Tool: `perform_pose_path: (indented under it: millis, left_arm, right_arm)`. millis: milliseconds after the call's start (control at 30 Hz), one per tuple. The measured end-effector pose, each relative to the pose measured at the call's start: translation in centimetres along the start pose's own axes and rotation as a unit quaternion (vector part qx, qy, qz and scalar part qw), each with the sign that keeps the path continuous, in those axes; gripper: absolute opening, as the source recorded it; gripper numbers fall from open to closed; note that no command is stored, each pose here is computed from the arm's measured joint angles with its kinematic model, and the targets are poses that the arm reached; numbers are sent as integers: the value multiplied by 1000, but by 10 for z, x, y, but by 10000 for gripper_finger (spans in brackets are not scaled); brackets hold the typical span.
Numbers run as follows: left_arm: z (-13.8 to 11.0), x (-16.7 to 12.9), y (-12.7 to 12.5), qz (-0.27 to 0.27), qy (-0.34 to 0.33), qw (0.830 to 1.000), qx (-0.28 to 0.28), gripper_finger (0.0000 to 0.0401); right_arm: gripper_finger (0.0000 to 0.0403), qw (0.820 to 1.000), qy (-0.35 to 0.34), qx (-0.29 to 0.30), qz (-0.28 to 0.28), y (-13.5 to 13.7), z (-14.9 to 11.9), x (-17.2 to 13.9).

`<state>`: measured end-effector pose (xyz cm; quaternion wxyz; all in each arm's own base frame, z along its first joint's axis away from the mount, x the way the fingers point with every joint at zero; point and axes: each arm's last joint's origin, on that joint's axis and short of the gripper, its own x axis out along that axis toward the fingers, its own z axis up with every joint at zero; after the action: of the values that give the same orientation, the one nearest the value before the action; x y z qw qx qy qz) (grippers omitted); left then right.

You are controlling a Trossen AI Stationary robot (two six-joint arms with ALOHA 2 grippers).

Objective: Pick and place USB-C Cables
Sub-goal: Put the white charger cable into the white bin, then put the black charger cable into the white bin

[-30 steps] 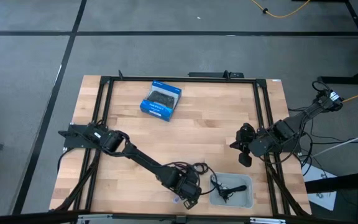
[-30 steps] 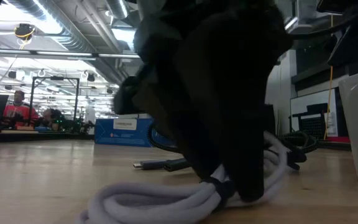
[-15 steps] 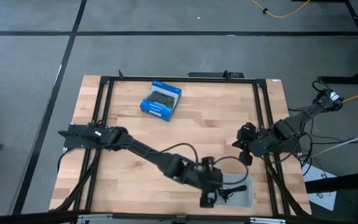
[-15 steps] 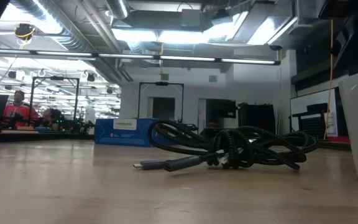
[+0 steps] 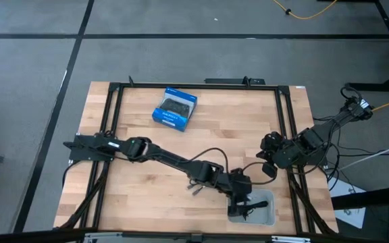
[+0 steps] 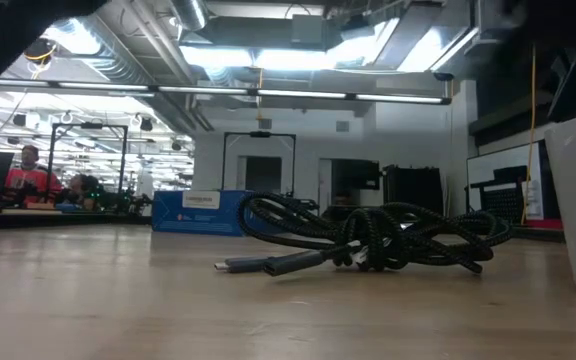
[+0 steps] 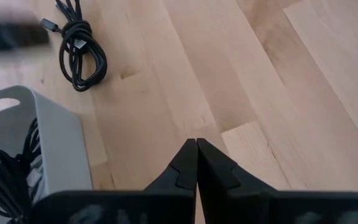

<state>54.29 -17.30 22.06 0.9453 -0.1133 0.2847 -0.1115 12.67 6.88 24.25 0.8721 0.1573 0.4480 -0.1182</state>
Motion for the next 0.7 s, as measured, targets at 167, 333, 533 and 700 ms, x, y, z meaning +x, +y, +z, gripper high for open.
perform_pose_path:
  millis: [167,333,533,700]
  left_arm:
    - [-11,10,3,-30,23,999,-7,59]
    - [-9,8,3,-20,21,1000,-6,106]
    - [-10,8,3,-21,22,1000,-7,114]
    - [-7,5,1,-23,25,999,-6,115]
  right_arm:
    - [6,1000,1,0,-1,-1,0,-1]
    - [6,1000,1,-1,-1,-1,0,-1]
    - [6,1000,3,0,1,-1,0,-1]
    - [6,1000,3,1,2,0,0,-1]
